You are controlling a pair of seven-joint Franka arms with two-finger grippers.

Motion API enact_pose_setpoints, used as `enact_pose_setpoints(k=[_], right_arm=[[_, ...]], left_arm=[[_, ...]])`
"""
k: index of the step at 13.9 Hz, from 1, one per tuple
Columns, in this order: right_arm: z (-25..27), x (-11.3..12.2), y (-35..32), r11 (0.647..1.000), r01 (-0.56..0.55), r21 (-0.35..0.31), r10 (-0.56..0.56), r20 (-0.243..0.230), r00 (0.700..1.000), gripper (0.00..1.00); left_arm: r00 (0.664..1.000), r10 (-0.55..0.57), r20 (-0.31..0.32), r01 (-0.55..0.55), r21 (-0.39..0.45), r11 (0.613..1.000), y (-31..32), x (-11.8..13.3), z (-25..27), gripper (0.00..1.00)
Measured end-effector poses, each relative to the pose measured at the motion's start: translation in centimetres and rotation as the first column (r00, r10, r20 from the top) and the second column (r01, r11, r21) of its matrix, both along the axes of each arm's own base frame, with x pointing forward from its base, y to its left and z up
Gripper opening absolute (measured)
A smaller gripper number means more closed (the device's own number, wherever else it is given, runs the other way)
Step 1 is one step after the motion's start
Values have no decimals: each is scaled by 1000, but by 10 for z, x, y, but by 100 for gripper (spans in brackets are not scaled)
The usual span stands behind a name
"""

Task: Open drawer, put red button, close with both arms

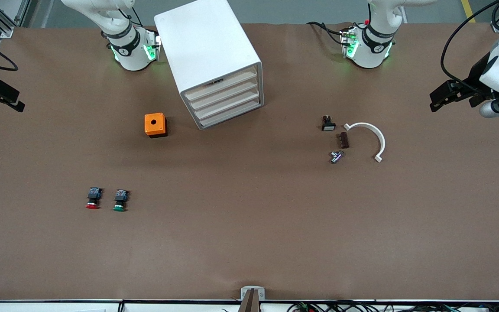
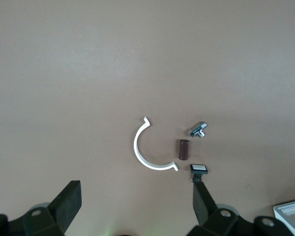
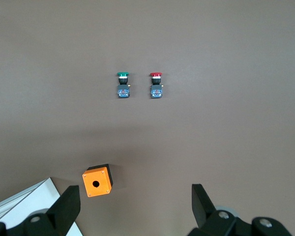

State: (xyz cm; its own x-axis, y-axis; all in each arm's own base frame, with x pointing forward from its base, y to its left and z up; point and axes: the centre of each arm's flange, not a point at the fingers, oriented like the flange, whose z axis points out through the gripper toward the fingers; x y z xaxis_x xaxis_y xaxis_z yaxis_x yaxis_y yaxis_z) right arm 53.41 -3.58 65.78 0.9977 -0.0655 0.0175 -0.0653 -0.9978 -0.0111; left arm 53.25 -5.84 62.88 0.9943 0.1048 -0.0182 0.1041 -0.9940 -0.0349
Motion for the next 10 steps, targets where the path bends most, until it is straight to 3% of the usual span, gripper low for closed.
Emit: enact_pose_setpoints(k=[6,10], right_arm=[[0,0,0,1000,0,0,0,0,1000,100],[-5,3,0,1000,0,0,0,-9,1000,100]], left_arm=[[1000,1,-9,-1,0,1000,1,3,-5,100],[998,11,-62,-11,2,1000,10,18,-34,100]])
